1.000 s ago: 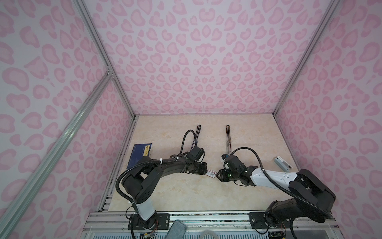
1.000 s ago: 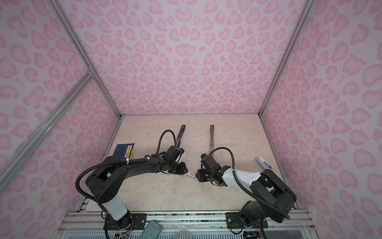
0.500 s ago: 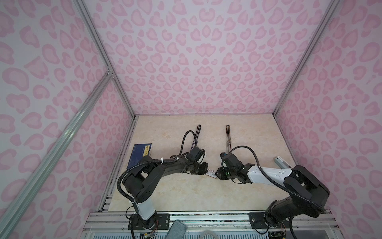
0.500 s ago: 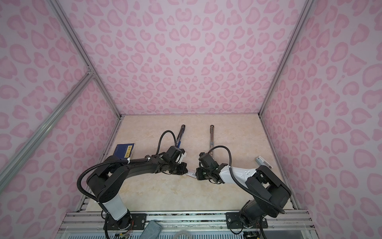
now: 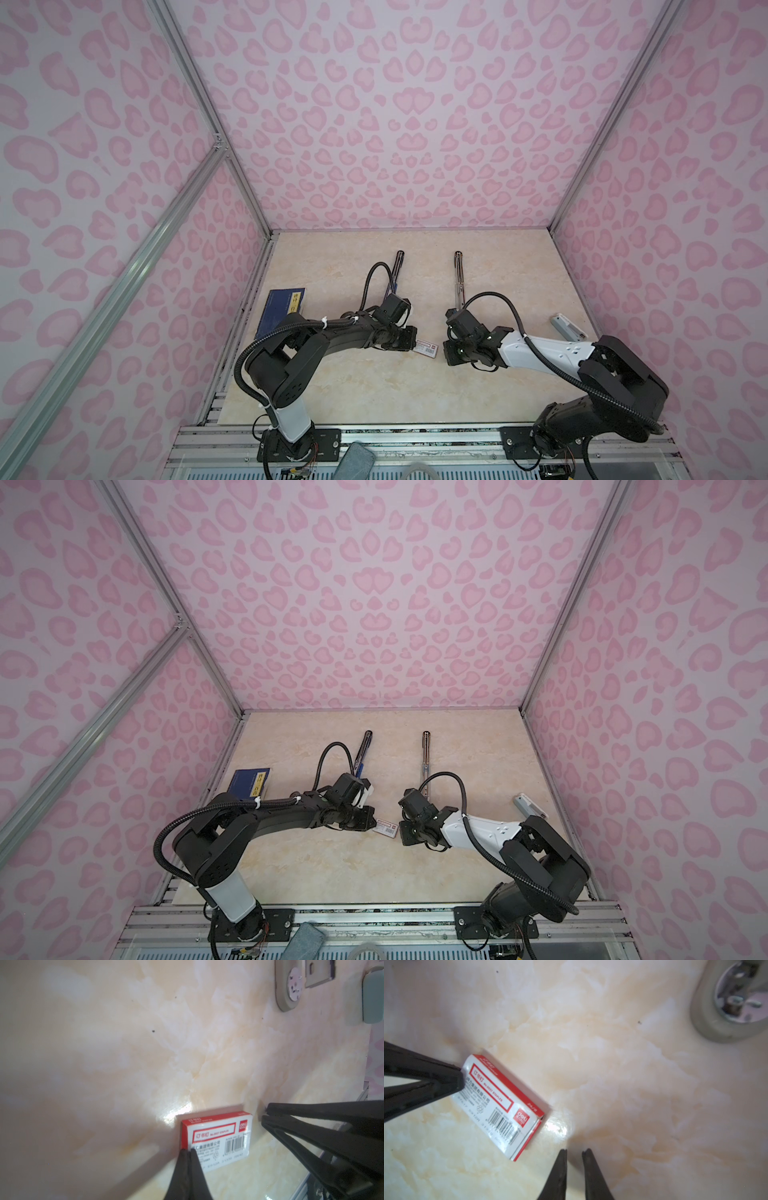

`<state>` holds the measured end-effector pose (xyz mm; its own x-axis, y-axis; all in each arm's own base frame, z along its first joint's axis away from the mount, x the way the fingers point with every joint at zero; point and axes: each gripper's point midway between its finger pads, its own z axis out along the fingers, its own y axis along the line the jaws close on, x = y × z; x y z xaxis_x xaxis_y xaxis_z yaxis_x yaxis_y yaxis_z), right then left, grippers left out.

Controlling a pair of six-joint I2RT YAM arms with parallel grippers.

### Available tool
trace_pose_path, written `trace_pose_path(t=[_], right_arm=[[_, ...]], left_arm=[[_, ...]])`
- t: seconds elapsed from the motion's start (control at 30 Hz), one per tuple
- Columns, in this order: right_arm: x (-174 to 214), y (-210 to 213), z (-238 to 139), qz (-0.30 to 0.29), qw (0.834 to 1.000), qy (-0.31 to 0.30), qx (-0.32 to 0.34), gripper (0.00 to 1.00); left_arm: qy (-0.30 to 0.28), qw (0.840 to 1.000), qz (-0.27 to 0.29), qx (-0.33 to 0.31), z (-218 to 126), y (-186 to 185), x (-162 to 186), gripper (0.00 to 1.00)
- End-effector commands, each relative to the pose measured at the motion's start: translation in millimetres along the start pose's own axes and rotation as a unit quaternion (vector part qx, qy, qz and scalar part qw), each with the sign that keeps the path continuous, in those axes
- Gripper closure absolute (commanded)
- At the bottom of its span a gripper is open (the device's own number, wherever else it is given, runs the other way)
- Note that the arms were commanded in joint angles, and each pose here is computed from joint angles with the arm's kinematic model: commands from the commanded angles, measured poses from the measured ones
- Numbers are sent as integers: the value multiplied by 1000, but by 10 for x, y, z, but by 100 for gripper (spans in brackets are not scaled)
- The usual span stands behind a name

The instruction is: Load the staples into the stapler

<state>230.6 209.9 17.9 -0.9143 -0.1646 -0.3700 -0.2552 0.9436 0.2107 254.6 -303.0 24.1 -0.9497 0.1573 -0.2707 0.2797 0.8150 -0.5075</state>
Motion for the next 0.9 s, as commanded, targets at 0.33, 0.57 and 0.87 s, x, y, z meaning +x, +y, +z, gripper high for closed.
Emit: trace_pose_path(t=[0.33, 0.57, 0.87], right_arm=[[-162, 336, 14, 16, 997, -18, -71, 65], [-124, 299, 76, 11, 998, -5, -57, 74], [9, 76, 57, -4, 1000, 10, -6, 77]], left_arm=[[-6, 1000, -4, 13, -51, -60, -25, 91], [-6, 1000, -2, 10, -51, -40, -11, 97], [-4, 1000, -4, 5, -32, -9, 3, 97]])
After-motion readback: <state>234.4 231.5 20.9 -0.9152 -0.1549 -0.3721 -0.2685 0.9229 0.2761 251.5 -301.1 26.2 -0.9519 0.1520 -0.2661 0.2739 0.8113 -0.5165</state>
